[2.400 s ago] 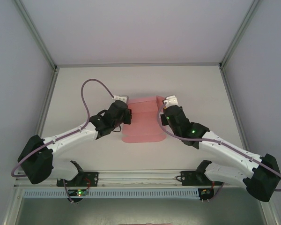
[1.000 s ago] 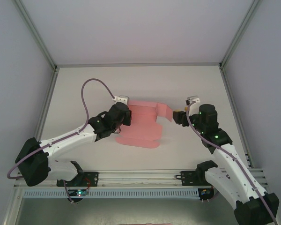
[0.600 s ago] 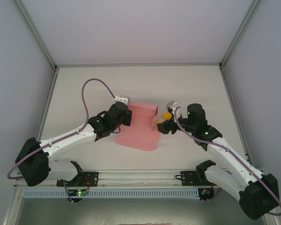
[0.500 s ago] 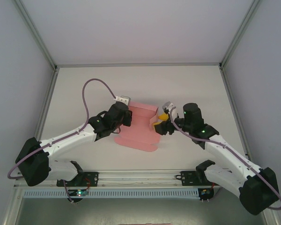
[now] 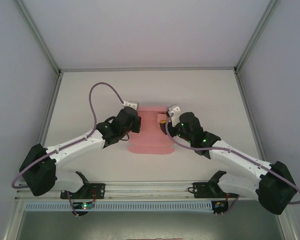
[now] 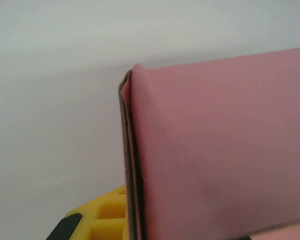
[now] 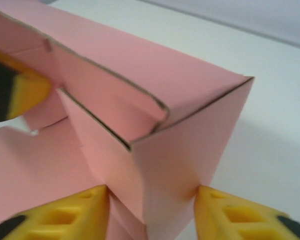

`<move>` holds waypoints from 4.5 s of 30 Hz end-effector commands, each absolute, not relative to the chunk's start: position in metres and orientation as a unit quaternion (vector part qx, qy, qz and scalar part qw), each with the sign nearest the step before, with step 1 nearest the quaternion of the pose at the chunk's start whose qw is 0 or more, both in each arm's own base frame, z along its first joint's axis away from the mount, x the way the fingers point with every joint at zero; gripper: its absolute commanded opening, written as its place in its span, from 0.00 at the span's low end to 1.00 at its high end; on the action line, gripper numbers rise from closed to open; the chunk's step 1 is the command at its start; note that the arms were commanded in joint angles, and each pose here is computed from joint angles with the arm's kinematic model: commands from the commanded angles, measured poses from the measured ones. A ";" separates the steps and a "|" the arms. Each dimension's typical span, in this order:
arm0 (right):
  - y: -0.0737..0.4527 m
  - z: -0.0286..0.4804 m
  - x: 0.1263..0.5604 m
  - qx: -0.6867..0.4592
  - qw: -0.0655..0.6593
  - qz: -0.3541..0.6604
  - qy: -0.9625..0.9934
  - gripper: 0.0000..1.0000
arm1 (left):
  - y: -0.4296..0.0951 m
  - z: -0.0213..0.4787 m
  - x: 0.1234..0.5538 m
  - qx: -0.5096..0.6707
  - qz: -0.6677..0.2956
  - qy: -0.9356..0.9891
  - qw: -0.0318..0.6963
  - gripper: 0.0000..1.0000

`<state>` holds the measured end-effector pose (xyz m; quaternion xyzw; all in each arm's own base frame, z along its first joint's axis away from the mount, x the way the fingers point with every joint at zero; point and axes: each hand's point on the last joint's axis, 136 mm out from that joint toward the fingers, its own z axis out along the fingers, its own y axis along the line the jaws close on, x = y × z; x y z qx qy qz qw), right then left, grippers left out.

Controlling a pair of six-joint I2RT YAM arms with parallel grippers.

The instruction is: Assemble paper box

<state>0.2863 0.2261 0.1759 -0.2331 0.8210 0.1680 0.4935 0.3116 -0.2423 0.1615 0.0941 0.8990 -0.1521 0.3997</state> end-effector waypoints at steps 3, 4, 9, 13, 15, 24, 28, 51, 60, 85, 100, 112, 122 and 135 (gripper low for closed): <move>0.205 0.197 0.327 -0.124 0.575 0.061 0.806 0.22 | -0.284 0.188 0.305 0.136 -0.220 0.879 0.401 0.00; 0.200 0.196 0.330 -0.115 0.576 0.045 0.808 0.17 | -0.284 0.188 0.305 0.134 -0.219 0.879 0.401 0.00; 0.164 0.191 0.336 -0.053 0.582 -0.053 0.809 0.06 | -0.273 0.187 0.310 0.101 -0.194 0.888 0.405 0.00; 0.118 0.193 0.338 0.011 0.576 -0.185 0.797 0.06 | -0.271 0.184 0.307 0.077 -0.181 0.895 0.401 0.00; 0.099 0.191 0.339 0.030 0.558 -0.241 0.794 0.04 | -0.268 0.181 0.305 0.069 -0.162 0.900 0.398 0.00; 0.058 0.209 0.337 0.035 0.512 -0.418 0.750 0.00 | -0.233 0.178 0.303 0.002 -0.089 0.915 0.394 0.00; 0.053 0.212 0.338 0.039 0.497 -0.456 0.737 0.00 | -0.233 0.178 0.303 -0.009 -0.085 0.917 0.389 0.00; 0.170 0.268 0.233 -0.159 0.643 0.275 0.697 0.99 | -0.252 0.189 0.319 0.083 -0.115 0.886 0.442 0.00; 0.094 0.240 0.232 -0.035 0.611 0.150 0.776 0.98 | -0.268 0.192 0.281 0.394 -0.118 0.825 0.387 0.00; 0.093 0.217 0.229 -0.044 0.574 0.148 0.804 0.98 | -0.264 0.087 0.310 0.649 0.223 0.726 0.056 0.00; 0.081 0.212 0.228 -0.036 0.575 0.126 0.808 0.98 | -0.308 0.133 0.329 0.674 0.202 0.701 0.115 0.83; 0.205 0.174 0.259 -0.342 0.432 0.190 0.812 0.98 | -0.230 0.326 0.350 0.192 0.038 0.851 0.487 1.00; 0.284 0.101 0.314 -0.428 0.315 0.197 0.824 0.91 | -0.089 0.186 0.264 -0.115 -0.003 0.900 0.420 1.00; 0.287 0.049 0.327 -0.400 0.271 0.169 0.859 0.34 | -0.054 0.157 0.239 -0.168 0.028 0.893 0.416 1.00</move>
